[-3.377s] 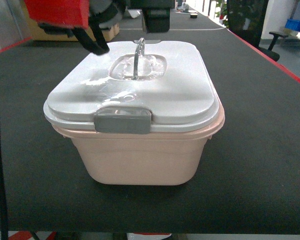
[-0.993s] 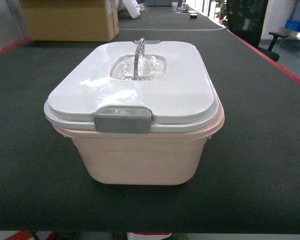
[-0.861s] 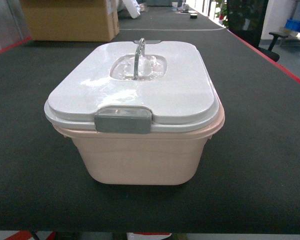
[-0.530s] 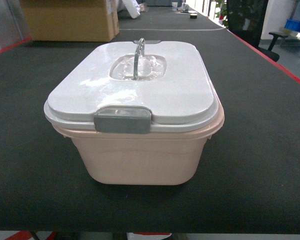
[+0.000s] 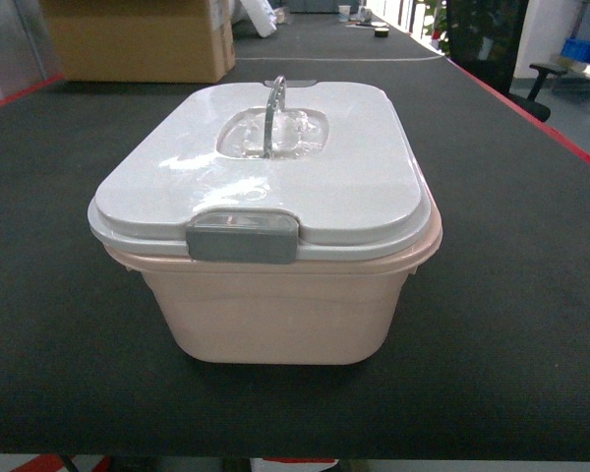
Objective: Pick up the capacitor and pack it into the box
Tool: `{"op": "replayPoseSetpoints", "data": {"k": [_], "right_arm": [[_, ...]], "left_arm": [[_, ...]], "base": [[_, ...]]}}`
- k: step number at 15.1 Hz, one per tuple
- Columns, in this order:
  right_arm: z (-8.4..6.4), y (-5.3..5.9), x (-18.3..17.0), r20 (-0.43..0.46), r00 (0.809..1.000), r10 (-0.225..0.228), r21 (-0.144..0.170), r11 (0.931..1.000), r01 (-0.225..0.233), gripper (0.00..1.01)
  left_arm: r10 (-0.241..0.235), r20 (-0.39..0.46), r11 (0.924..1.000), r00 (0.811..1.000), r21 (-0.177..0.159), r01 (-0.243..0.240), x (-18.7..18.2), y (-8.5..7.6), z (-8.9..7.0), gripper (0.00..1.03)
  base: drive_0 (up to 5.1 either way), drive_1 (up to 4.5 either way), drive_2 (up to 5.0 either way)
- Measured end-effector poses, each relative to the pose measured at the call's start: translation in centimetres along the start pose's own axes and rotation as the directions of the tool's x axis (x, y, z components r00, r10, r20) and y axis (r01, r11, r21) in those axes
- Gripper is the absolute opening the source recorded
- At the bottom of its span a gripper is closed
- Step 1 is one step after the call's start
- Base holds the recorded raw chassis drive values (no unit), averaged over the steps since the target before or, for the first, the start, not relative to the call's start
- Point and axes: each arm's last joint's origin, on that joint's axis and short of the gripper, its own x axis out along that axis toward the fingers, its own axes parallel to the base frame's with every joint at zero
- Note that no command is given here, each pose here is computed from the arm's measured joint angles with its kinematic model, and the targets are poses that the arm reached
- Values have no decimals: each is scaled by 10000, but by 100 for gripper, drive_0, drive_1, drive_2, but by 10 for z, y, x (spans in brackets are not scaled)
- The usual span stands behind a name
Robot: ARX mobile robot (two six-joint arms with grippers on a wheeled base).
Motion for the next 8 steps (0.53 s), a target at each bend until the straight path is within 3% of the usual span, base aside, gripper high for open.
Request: {"op": "replayPoseSetpoints", "data": {"k": [8], "right_arm": [[0, 0, 0, -4, 10000, 0, 0, 10000, 0, 98]], "left_arm": [[0, 0, 10000, 10000, 8, 0, 0, 0, 0, 99]], "base": [[0, 0, 0]]}}
